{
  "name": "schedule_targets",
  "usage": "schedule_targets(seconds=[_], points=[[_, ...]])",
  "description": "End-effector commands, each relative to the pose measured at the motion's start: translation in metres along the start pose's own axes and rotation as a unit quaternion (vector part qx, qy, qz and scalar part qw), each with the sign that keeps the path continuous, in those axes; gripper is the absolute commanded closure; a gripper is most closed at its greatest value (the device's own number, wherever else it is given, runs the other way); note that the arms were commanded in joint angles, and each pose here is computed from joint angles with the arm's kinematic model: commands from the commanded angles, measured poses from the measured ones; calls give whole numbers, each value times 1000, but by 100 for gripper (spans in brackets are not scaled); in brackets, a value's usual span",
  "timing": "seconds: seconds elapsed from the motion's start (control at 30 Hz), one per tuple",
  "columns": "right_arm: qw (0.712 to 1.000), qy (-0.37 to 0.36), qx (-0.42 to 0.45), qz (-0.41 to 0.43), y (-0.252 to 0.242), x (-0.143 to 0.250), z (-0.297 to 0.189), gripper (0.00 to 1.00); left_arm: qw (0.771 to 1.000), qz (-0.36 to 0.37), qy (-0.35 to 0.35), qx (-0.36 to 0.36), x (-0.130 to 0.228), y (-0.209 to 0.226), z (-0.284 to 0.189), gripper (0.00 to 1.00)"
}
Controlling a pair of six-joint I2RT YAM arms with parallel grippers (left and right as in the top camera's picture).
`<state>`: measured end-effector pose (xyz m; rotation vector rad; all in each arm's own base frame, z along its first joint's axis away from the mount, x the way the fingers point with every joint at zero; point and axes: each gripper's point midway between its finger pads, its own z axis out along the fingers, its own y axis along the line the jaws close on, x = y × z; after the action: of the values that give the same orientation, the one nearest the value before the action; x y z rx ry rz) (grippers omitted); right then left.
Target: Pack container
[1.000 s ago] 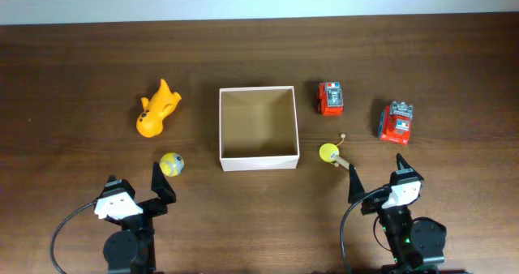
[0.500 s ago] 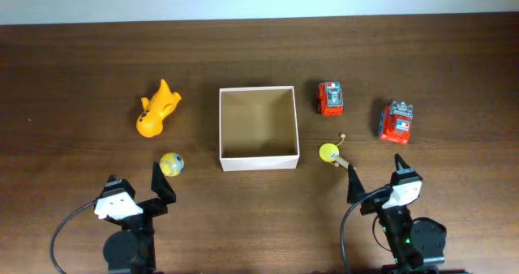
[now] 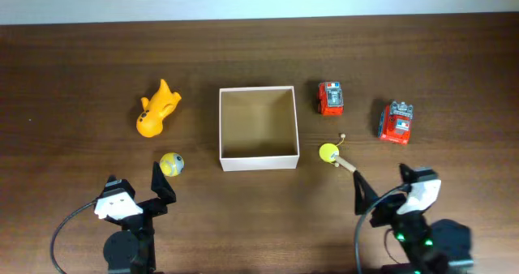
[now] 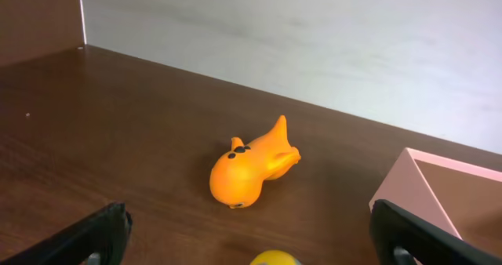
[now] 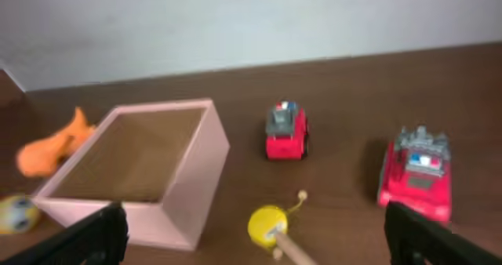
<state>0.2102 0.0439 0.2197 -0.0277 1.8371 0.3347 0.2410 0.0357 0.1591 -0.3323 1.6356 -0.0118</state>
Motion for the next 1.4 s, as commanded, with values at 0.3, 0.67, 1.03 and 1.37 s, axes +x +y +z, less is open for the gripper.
schedule_targets(seconds=[0.3,0.67,1.03,1.37], points=[[947,317,-46,-1,23,-44,48,1,1000,10,1,5,2,-1,0,1],[911,405,25,73,-11,-31,143,1,1000,10,1,5,2,-1,0,1],[879,406,250,23,-91,-105,108,1,1000,10,1,5,2,-1,0,1],[880,403,240,75,-122,-93,140,1,1000,10,1,5,2,-1,0,1]])
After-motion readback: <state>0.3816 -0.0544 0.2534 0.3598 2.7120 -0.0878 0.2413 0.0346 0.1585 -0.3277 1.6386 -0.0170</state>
